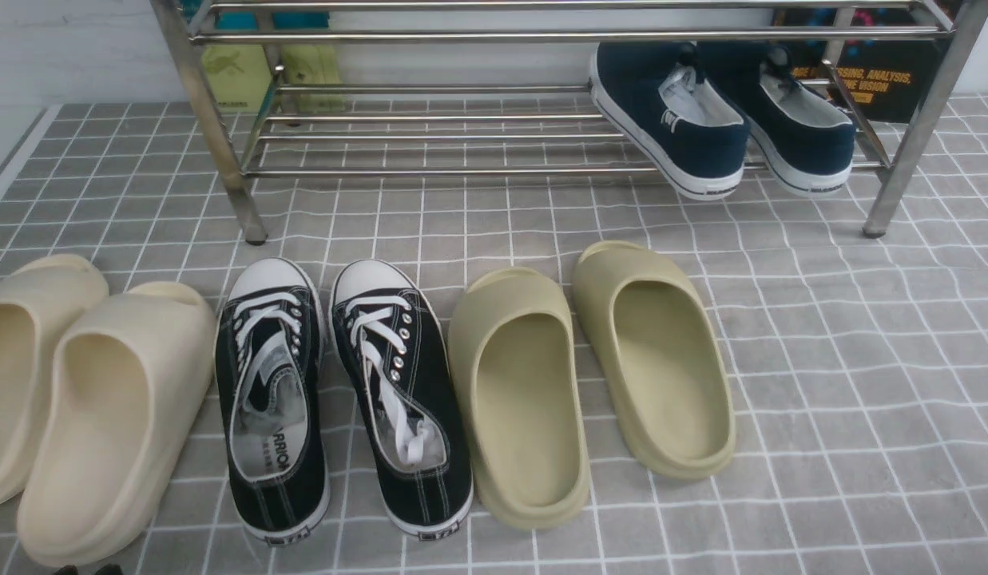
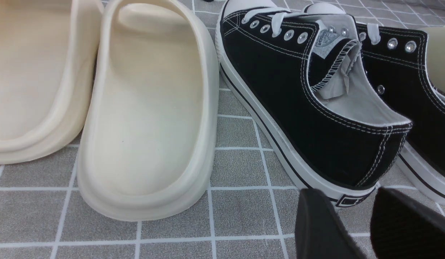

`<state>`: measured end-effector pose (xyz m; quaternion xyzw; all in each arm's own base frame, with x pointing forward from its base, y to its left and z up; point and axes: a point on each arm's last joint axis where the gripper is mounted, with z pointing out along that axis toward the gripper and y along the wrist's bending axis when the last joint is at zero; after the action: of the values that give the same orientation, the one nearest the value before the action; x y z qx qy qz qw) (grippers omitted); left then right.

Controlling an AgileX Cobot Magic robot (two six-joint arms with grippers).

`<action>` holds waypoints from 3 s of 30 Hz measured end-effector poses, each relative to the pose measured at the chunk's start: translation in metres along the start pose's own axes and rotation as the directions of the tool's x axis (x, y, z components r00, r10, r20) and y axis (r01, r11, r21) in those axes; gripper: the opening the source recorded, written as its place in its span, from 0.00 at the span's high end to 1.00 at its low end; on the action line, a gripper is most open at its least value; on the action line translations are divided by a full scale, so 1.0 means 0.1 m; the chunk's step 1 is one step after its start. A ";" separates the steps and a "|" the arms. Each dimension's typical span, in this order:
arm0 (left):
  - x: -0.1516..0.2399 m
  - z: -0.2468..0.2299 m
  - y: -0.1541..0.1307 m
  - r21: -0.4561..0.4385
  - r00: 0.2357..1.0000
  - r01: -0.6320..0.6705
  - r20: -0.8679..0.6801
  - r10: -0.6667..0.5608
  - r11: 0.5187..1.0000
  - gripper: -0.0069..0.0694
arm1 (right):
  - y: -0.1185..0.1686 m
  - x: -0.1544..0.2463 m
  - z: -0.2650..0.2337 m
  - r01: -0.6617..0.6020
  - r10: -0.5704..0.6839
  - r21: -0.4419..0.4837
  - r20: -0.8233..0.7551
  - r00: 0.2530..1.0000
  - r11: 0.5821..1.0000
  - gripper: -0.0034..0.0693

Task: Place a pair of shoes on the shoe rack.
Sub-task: Use the left arm to grab the shoe closest to it

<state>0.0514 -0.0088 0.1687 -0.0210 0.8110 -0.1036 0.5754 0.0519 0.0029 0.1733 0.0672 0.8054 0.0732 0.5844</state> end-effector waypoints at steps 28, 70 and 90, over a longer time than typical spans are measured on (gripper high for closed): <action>0.00 0.00 0.00 0.000 1.000 0.000 0.000 0.000 1.000 0.60 | 0.00 0.00 0.00 0.000 0.000 0.000 0.000 1.000 1.000 0.69; -1.16 -0.57 -0.20 0.287 0.679 0.135 0.670 -0.299 0.948 0.93 | 0.00 0.00 0.00 0.000 0.000 0.000 -0.001 1.000 1.000 0.63; -1.53 1.02 -0.33 -0.122 0.887 0.215 -0.390 -0.246 0.969 0.89 | 0.00 0.00 0.00 0.000 0.000 0.000 -0.001 1.000 1.000 0.63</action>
<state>0.1955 -0.0319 0.2848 -0.1170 0.9070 -0.1428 0.3786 0.0519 0.0029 0.1732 0.0672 0.8056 0.0732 0.5841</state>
